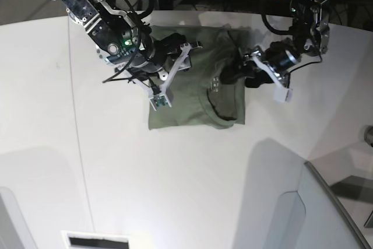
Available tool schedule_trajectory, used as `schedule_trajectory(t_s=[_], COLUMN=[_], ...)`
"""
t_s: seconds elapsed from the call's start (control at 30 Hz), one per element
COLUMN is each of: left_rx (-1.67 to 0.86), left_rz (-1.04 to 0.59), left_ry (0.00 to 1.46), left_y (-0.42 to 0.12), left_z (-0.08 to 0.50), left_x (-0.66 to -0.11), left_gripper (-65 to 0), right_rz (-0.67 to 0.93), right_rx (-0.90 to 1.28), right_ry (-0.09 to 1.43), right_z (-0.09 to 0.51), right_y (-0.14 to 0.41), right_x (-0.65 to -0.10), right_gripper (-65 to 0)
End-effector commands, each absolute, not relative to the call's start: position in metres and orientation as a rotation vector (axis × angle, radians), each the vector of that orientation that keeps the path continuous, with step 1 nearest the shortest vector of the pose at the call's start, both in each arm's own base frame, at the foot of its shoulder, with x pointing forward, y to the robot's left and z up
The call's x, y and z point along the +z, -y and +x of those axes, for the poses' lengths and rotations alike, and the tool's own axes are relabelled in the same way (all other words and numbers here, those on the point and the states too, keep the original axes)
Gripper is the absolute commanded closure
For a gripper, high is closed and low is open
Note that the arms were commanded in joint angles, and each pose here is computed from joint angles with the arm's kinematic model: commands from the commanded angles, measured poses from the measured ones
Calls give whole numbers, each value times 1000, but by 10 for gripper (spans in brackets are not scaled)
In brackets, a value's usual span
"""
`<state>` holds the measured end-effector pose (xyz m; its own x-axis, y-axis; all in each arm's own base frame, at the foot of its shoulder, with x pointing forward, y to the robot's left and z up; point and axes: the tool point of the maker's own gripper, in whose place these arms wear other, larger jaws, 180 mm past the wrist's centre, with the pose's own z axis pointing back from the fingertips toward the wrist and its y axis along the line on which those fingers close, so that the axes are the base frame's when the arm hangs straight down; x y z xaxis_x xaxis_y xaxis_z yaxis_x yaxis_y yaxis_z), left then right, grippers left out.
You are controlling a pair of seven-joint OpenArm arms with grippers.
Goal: Layout the t-shirt on the table in an organized manner, then fold the t-shirt properly
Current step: 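Grasp the shirt's edges with both grippers and straighten the rectangle, then tuck and flatten the collar corner with the left gripper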
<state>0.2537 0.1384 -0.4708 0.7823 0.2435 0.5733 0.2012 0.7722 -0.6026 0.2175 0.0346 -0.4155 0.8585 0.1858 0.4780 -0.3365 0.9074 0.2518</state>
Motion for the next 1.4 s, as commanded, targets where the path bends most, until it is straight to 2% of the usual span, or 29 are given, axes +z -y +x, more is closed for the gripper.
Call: schedule_trajectory(t_s=[0.0, 0.23, 0.3, 0.4, 0.53, 0.6, 0.73, 0.97, 1.07, 1.2, 1.37], left_rx=[2, 46, 59, 62, 60, 52, -32, -160, -234, -376, -672], left_rz=[-695, -719, -717, -716, -718, -714, -655, -578, -525, -414, -297], left_ry=[634, 617, 606, 609, 613, 623, 591, 605, 566, 570, 491], left_y=[-132, -122, -124, -126, -125, -127, -128, -131, -138, -145, -125], left_z=[245, 236, 234, 237, 245, 253, 251, 255, 256, 269, 273], left_x=[-479, -494, -498, -498, -497, -494, -501, -493, -490, -477, -483], left_gripper=[-601, -596, -550, -387, -104, 0, 0, 0, 0, 0, 0], right_rz=[350, 349, 347, 348, 349, 350, 338, 338, 300, 267, 256], right_rx=[281, 280, 281, 280, 277, 275, 277, 199, 114, 62, 54], right_ry=[494, 484, 483, 486, 478, 473, 475, 660, 685, 702, 691], right_z=[223, 220, 220, 221, 217, 215, 213, 232, 245, 254, 251], right_y=[-38, -37, -37, -37, -37, -37, -30, -7, 17, 37, 43], right_x=[-407, -409, -410, -409, -412, -413, -416, -396, -395, -394, -398], right_gripper=[-327, -327, -327, -327, -327, -327, -327, -327, -327, -327, -327])
